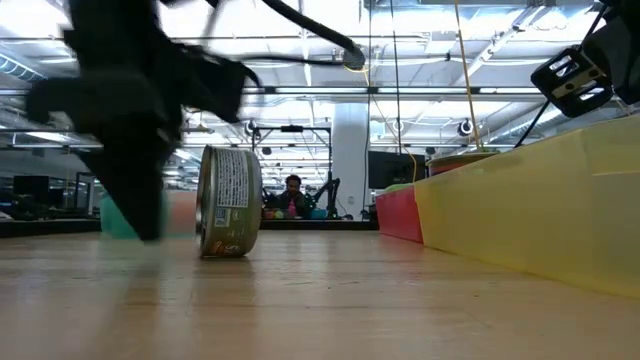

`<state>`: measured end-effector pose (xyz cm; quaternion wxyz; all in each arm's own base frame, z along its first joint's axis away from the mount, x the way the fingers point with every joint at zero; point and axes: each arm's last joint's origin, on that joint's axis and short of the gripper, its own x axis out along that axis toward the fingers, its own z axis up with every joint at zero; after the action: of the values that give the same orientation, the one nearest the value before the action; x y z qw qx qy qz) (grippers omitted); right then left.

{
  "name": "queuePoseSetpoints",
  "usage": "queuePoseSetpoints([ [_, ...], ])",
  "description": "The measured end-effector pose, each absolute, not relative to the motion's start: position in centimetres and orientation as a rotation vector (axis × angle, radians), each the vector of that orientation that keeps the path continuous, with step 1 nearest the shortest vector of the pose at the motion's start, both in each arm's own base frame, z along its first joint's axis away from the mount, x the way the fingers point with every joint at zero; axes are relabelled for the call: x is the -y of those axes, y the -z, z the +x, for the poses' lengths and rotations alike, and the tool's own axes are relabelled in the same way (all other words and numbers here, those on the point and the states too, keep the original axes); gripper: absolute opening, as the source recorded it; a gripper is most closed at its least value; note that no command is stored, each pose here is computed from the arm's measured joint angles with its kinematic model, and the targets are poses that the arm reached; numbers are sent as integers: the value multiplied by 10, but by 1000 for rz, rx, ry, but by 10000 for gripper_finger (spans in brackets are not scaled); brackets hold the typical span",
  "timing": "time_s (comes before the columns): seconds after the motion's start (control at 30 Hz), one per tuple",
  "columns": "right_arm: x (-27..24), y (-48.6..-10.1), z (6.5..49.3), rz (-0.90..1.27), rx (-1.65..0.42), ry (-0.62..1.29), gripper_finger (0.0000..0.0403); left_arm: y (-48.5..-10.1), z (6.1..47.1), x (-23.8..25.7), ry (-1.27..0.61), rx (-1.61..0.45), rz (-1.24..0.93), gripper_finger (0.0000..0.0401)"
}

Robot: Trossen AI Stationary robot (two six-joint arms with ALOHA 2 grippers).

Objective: Pick & Place Food Item
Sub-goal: Put the green tuna can into the yellow bin

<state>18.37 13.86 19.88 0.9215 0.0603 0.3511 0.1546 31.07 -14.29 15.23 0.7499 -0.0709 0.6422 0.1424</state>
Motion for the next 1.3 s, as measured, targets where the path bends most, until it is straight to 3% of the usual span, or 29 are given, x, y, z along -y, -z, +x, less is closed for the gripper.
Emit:
queuePoseSetpoints([
  [0.23,-139,-199,184,120,-721,-319,8,-200,286,147,-333,-1297,-147,4],
  [0.33,-139,-199,184,119,-721,-319,8,-221,281,146,-309,-1207,-159,26],
  [0.63,-139,-199,184,114,-719,-322,8,-262,299,126,-92,-929,-85,203],
  [0.77,-139,-199,184,111,-718,-323,8,-260,307,110,-24,-956,18,283],
  [0.9,-139,-199,184,92,-715,-329,8,-258,309,101,132,-994,202,335],
  [1.07,-139,-199,184,96,-716,-328,8,-257,310,92,202,-1003,316,352],
  [1.3,-138,-199,185,98,-715,-321,8,-242,315,93,299,-1066,392,336],
])
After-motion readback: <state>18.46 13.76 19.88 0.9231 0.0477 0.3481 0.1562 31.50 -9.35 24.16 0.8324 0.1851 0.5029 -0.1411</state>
